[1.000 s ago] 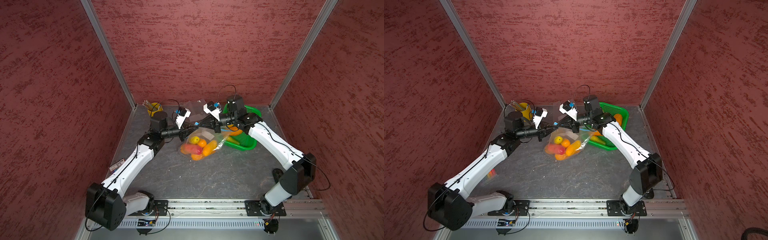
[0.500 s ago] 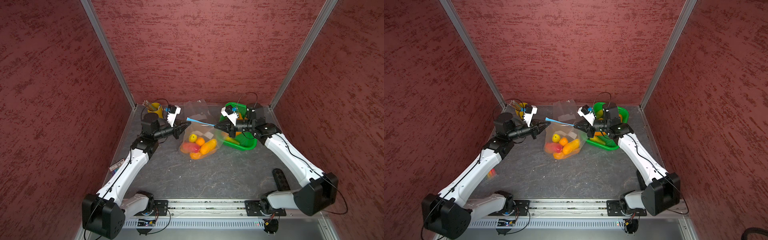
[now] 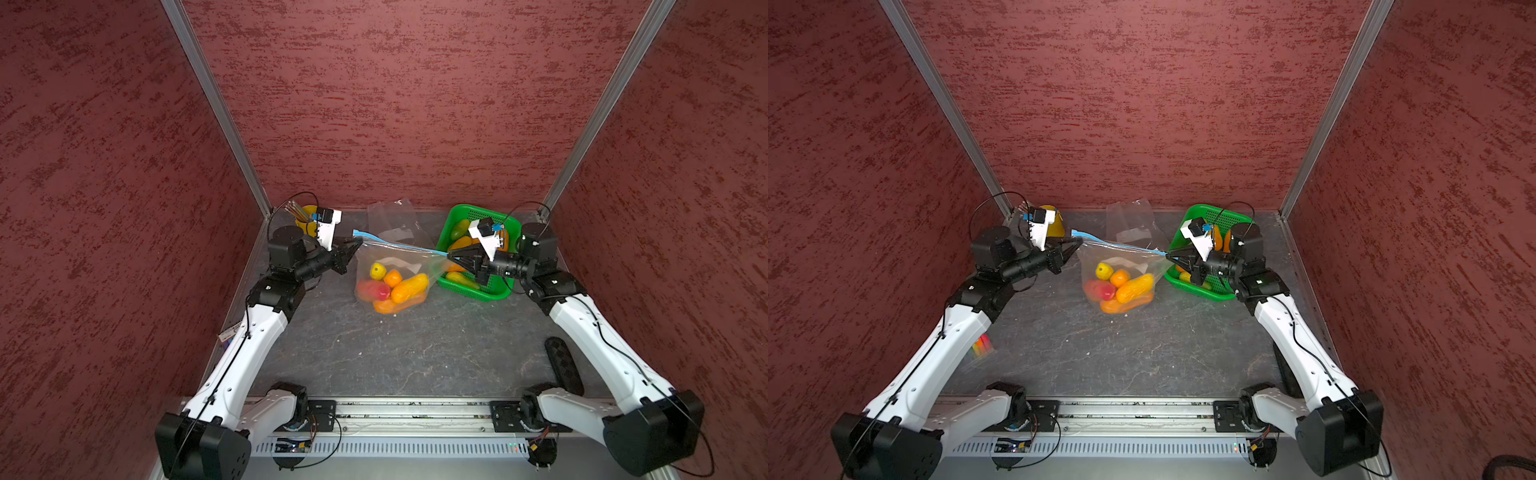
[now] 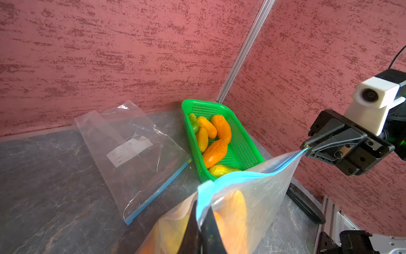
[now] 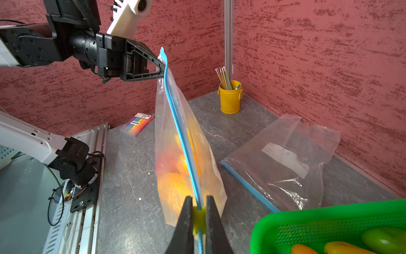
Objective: Place the mango in a zip-top bag and seal the zipper
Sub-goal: Zip the zipper on the zipper food storage bag, then place the zipper food storage bag at the center of the board.
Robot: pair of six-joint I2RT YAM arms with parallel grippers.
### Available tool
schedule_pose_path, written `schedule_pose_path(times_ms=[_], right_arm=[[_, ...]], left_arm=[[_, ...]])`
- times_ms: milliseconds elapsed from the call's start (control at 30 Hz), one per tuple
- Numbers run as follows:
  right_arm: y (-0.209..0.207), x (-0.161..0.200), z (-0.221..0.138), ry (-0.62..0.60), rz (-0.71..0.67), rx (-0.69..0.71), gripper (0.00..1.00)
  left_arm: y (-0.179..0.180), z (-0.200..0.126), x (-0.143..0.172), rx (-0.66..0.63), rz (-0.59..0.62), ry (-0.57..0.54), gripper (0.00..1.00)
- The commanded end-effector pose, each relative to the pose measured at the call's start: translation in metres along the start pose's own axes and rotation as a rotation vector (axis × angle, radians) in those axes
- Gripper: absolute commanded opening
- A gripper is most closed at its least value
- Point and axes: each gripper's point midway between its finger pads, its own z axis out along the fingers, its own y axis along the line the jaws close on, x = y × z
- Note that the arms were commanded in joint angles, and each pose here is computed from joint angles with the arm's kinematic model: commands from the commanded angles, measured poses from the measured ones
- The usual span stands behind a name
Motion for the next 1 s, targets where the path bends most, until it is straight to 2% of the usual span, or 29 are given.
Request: schedule_pose_path(times_ms=[0,67,133,200,267,300,367,433,467,567,633,700,800,900,967], right_arm=[[0.000,-0.018,-0.009,-0.071,0.003,-0.027,0.08],[0.009,-0.025,-0.007,-0.096,0.011,-0.103,0.09],[0.011,-0.033,-0.009,-0.113,0.005,-0.105,0.10],[0.011,-0.039,-0.012,-0.135,-0.006,-0.078,0.23],[0.014,-0.045,-0.016,-0.156,-0.016,-0.072,0.44],[0.014,-0.047,-0.018,-0.166,-0.010,-0.060,0.51],[0.010,-0.050,-0.023,-0.187,0.005,-0.005,0.53],[-0.004,-0.050,-0.029,-0.214,0.055,0.106,0.71],[-0.010,-0.048,-0.032,-0.225,0.082,0.155,0.76],[-0.028,-0.032,-0.036,-0.230,0.174,0.271,0.82],[-0.031,-0.020,-0.036,-0.213,0.214,0.287,0.89],[-0.033,-0.008,-0.038,-0.205,0.247,0.312,0.90],[-0.034,0.007,-0.044,-0.202,0.279,0.364,0.92],[-0.033,0.019,-0.052,-0.195,0.290,0.411,0.94],[-0.035,0.025,-0.059,-0.197,0.301,0.456,0.95]], left_arm=[[0.031,-0.017,-0.023,-0.171,-0.018,-0.078,0.00],[0.034,-0.016,-0.023,-0.180,-0.037,-0.085,0.00],[0.041,-0.018,-0.024,-0.212,-0.054,-0.089,0.00],[0.045,-0.020,-0.026,-0.232,-0.070,-0.091,0.00],[0.049,-0.023,-0.028,-0.245,-0.081,-0.094,0.00],[0.052,-0.023,-0.027,-0.252,-0.090,-0.090,0.00],[0.059,-0.023,-0.026,-0.279,-0.106,-0.089,0.00],[0.072,-0.024,-0.022,-0.325,-0.142,-0.085,0.00],[0.079,-0.025,-0.021,-0.349,-0.159,-0.086,0.00],[0.107,-0.027,-0.015,-0.445,-0.234,-0.077,0.00],[0.124,-0.028,-0.011,-0.491,-0.290,-0.061,0.11],[0.142,-0.029,-0.003,-0.559,-0.322,-0.015,0.12],[0.167,-0.044,0.004,-0.706,-0.353,0.028,0.12],[0.180,-0.070,-0.002,-0.831,-0.359,0.003,0.16],[0.182,-0.085,-0.008,-0.874,-0.358,-0.030,0.32]])
